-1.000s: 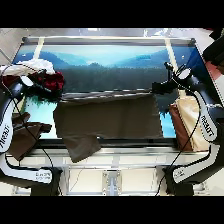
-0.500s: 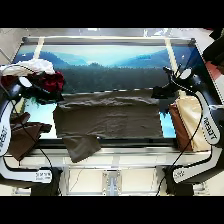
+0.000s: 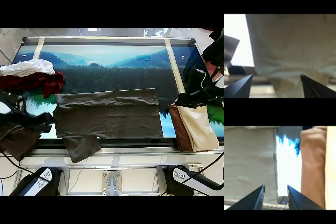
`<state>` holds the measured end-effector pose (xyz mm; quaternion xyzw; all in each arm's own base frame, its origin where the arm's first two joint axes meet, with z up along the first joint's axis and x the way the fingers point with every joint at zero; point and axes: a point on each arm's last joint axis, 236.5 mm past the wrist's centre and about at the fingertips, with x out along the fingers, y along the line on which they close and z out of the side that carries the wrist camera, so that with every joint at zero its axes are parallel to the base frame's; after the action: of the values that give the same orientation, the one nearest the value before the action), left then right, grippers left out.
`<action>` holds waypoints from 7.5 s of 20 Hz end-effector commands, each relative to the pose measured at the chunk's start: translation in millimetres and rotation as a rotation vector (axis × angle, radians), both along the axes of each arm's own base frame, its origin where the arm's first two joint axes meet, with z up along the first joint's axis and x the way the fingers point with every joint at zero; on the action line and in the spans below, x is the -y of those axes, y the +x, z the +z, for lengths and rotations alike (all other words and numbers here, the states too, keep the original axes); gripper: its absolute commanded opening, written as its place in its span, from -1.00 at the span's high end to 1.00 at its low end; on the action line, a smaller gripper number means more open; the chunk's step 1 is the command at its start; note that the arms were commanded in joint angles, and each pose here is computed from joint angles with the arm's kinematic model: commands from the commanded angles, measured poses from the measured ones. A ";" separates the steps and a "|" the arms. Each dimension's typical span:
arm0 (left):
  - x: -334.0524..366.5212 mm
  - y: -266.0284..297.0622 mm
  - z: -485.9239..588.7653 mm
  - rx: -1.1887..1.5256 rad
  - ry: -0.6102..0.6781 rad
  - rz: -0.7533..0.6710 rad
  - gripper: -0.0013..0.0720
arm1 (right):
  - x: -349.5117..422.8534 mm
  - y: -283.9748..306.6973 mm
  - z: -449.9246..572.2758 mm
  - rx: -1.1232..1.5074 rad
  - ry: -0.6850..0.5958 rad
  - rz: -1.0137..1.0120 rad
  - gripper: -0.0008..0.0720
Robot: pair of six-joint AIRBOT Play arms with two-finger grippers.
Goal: Fold the shirts.
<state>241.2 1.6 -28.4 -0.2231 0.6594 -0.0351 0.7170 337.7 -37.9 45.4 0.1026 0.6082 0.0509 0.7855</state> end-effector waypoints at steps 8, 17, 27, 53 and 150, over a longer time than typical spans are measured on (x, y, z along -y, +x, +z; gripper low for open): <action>55.2 -99.1 -66.0 -0.372 -0.222 0.080 -0.62 | -8.5 14.8 12.1 0.122 0.061 -0.031 0.02; 95.1 -85.7 -95.0 -0.357 -0.260 0.035 -0.24 | -16.5 16.3 15.1 0.129 0.098 -0.032 0.03; 105.3 -68.7 -66.6 -0.213 -0.282 0.016 0.94 | 42.6 -54.9 14.6 0.055 0.085 -0.250 0.02; 104.1 -62.1 -55.0 -0.140 -0.268 0.008 0.94 | -49.2 -112.1 -160.6 -0.287 0.459 -0.341 0.11; 363.9 112.6 -11.7 0.501 0.028 -0.725 0.94 | -113.9 4.1 101.2 -0.009 0.465 0.290 0.96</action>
<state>378.2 -314.2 -25.5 0.0392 0.5114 -0.2890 0.8083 358.0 75.4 121.5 0.2090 0.6036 0.3142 0.7023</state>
